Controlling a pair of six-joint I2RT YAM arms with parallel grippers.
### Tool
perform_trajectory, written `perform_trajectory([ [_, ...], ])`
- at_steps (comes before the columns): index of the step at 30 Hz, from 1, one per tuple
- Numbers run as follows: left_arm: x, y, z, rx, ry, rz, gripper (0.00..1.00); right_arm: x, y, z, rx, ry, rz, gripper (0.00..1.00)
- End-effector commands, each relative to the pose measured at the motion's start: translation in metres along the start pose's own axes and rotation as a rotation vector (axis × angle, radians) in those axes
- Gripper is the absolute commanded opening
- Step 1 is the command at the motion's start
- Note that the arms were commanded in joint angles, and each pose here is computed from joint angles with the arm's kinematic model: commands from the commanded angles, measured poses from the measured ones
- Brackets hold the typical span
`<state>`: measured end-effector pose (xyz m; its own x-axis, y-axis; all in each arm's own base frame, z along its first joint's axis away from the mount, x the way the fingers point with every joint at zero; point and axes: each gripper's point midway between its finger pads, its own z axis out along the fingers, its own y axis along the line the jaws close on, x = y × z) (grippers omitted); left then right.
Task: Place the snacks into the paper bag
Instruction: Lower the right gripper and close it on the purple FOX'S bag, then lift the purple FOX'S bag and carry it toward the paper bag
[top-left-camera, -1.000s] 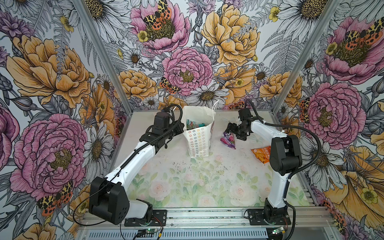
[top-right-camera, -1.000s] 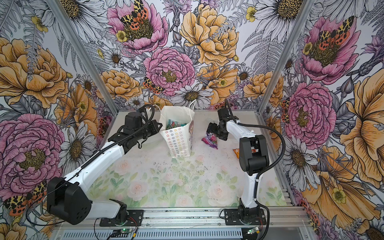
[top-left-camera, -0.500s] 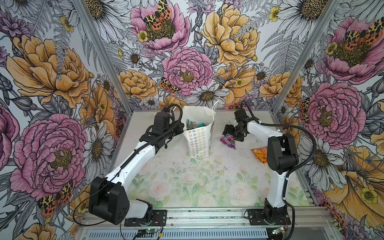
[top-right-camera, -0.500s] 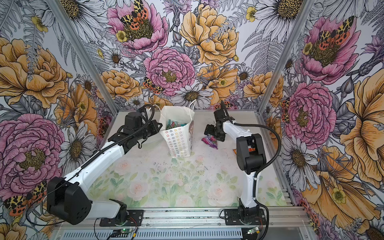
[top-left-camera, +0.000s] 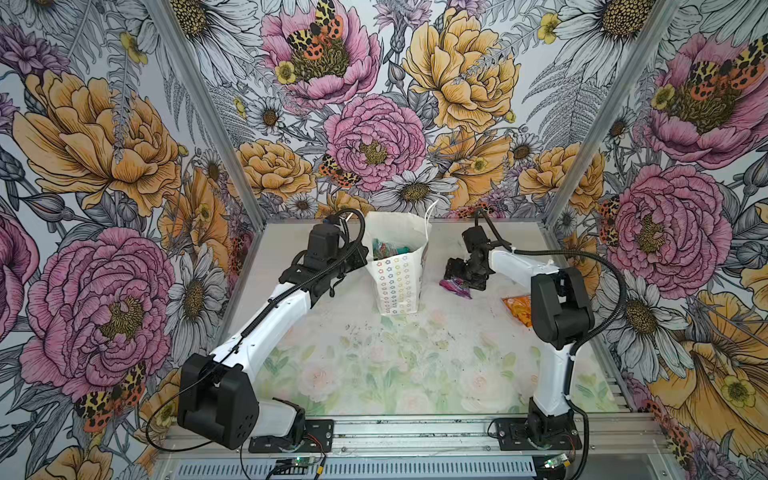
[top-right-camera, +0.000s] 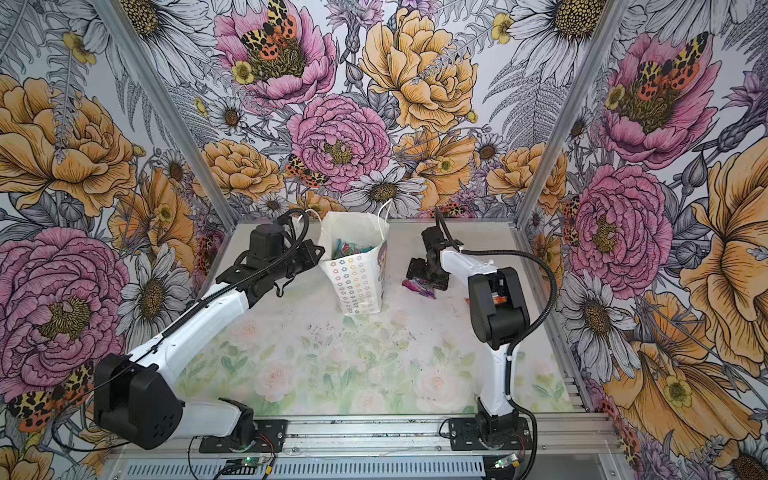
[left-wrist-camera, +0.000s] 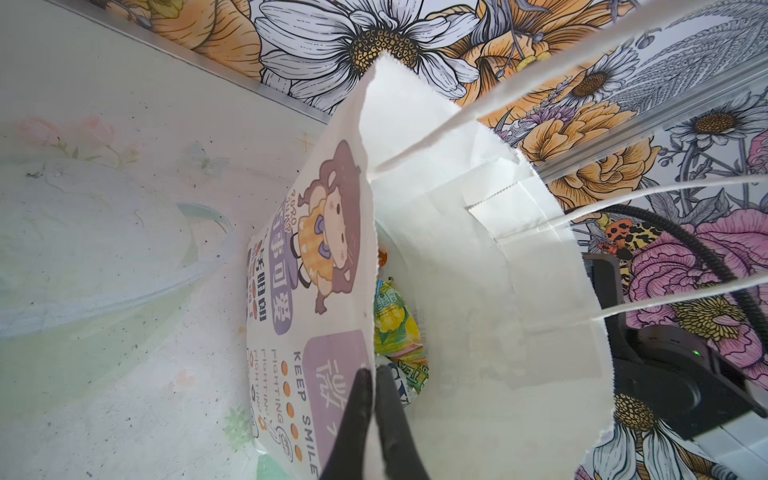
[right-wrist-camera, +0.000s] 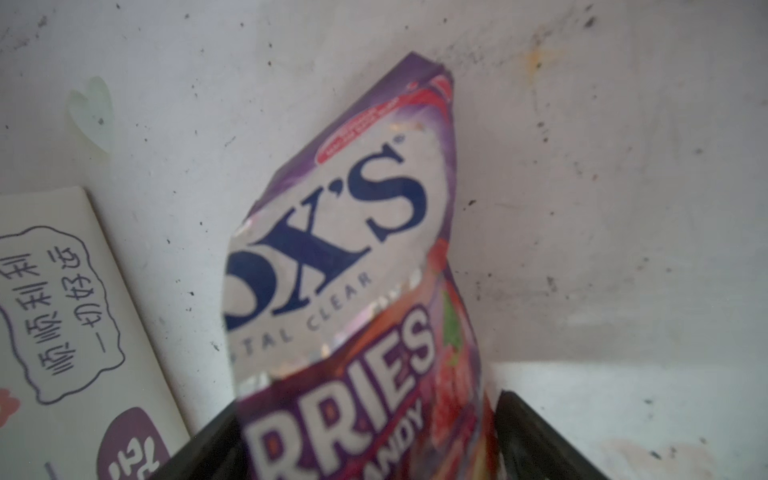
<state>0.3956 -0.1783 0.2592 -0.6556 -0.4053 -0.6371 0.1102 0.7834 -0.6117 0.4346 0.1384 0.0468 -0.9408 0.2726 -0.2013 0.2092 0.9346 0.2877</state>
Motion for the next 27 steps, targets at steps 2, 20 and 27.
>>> perform_trajectory([
  [2,-0.013,-0.007,-0.005,0.004,-0.045,0.012,0.00,0.012,-0.009,0.017,0.052,0.031,-0.021,0.88],
  [20,-0.012,-0.007,-0.006,0.004,-0.045,0.014,0.00,0.020,-0.003,0.006,0.048,0.020,-0.093,0.34],
  [27,-0.013,-0.008,-0.008,0.006,-0.050,0.014,0.00,0.004,0.012,-0.034,0.006,-0.072,-0.149,0.24],
])
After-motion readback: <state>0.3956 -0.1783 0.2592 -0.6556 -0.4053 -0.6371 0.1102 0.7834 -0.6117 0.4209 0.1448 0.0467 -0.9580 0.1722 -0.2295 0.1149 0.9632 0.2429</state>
